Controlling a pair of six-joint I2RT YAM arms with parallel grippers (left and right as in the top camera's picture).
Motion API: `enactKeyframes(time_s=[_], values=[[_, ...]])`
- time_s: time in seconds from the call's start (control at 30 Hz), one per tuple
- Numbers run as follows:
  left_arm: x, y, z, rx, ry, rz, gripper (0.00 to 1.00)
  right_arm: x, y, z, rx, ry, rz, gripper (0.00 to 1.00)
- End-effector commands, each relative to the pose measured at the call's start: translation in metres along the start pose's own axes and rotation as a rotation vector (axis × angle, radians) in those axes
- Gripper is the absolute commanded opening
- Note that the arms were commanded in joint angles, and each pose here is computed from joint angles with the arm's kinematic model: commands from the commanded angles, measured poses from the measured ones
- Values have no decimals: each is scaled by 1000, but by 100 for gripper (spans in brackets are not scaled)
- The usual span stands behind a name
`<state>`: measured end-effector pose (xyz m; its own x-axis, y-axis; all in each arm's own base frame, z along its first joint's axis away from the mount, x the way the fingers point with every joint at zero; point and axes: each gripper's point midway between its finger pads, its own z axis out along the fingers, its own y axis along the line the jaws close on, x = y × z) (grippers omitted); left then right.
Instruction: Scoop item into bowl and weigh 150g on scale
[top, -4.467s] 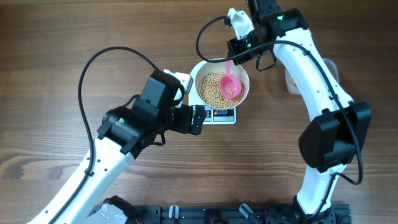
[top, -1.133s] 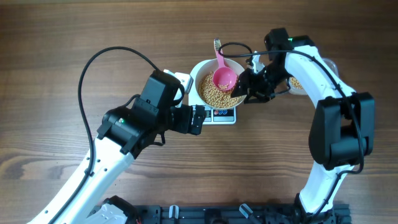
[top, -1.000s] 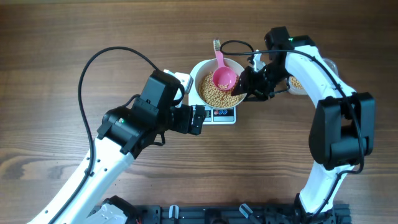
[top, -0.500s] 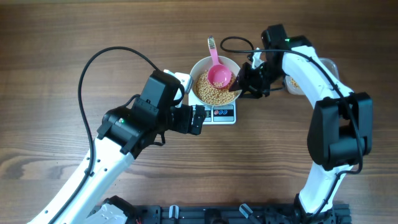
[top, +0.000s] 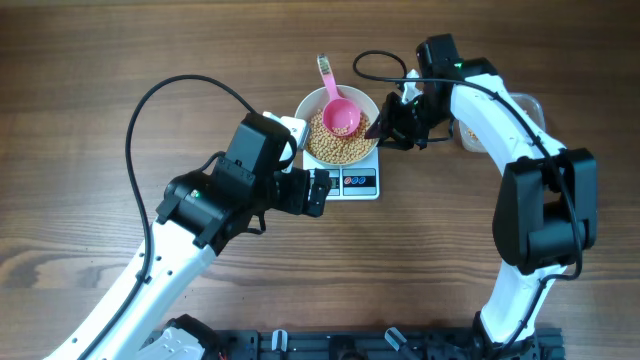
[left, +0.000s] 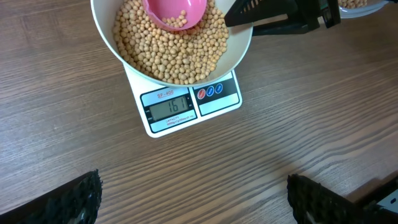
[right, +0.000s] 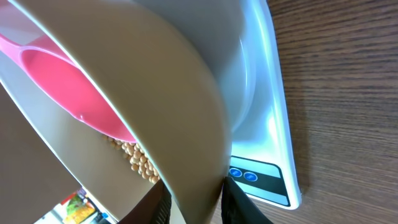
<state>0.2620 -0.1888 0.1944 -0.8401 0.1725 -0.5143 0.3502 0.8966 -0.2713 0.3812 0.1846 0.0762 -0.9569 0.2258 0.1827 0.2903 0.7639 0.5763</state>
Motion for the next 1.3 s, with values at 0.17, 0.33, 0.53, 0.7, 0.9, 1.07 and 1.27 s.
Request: enactKeyframes(time_s=[0.17,0.33,0.53,0.7,0.9,1.07,1.27], values=[[0,0,0,-6,-2,24,100,-4,13,-6,-44,-29,19,17],[0,0,0,-6,-2,24,100,-6,15,-6,-49,-38,12,10],[0,0,0,-6,-2,24,100,-7,14,-7,-49,-43,13,4],[0,0,0,-6,-2,24,100,-7,14,-7,-49,-43,12,4],[0,0,0,-6,-2,24,100,-6,18,-12,-46,-40,11,4],[0,0,0,-6,-2,24,100,-14,21,-25,5,-84,-6,4],[0,0,0,-6,-2,24,100,-22,18,-39,82,-137,-18,4]])
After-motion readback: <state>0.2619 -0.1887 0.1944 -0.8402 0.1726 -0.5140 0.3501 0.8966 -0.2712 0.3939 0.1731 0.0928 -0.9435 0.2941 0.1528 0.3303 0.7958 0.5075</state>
